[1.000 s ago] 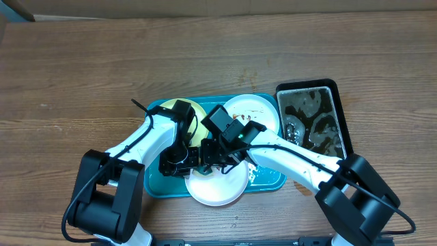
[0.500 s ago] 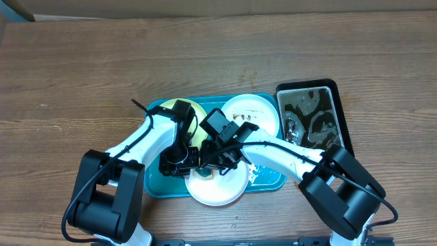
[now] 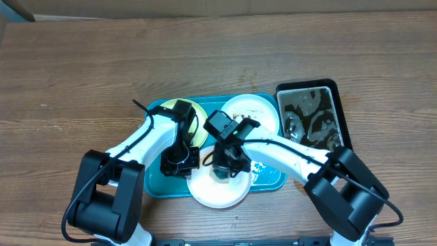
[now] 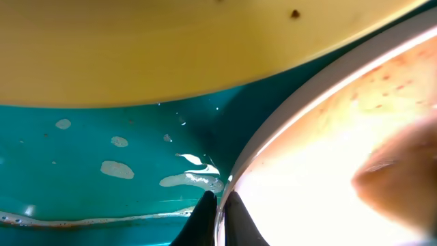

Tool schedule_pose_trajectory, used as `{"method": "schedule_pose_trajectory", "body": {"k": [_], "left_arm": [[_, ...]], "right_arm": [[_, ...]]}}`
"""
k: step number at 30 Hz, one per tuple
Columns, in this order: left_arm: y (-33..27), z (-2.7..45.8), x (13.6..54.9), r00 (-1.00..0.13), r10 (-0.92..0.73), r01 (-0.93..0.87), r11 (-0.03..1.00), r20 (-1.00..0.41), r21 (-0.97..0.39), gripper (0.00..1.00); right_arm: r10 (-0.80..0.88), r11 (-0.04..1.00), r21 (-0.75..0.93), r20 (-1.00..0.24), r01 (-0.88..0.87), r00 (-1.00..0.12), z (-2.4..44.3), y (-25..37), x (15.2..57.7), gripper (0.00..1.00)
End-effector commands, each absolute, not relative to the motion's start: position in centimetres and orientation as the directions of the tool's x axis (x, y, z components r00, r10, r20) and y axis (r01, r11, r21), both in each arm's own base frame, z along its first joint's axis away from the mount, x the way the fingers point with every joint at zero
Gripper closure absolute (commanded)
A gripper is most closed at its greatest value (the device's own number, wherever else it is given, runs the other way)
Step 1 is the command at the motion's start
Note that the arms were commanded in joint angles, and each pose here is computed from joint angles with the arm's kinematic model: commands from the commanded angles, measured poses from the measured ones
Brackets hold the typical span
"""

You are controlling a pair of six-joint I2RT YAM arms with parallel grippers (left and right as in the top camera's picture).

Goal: Clean dirty plates on tray and stack at the side
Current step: 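Scrub the front white plate with the sponge in the right gripper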

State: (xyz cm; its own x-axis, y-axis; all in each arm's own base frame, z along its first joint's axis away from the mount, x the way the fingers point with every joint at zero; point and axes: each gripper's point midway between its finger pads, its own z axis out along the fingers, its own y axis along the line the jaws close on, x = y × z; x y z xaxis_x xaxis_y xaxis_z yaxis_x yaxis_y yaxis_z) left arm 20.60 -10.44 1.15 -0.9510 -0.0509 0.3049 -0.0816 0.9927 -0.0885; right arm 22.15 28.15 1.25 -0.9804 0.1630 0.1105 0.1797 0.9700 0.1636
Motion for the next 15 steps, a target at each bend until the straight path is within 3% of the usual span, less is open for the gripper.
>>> {"method": "schedule_pose_trajectory", "body": {"k": [1, 11, 15], "left_arm": [[-9.1, 0.7, 20.7, -0.955, -0.059, -0.066, 0.998, 0.291, -0.014, 0.96], [-9.1, 0.7, 20.7, -0.954, -0.069, -0.076, 0.997, 0.290, -0.012, 0.96], [-9.2, 1.0, 20.9, -0.958, -0.072, -0.080, 0.997, 0.277, -0.017, 0.96]], "right_arm": [[0.226, 0.973, -0.062, 0.044, 0.223, -0.973, -1.2, 22.4, 22.8, 0.96], [0.093, 0.993, -0.079, 0.070, 0.087, -0.993, -0.2, 20.9, 22.8, 0.96], [0.046, 0.999, -0.007, 0.016, 0.046, -0.999, 2.4, 21.7, 23.4, 0.96]]}}
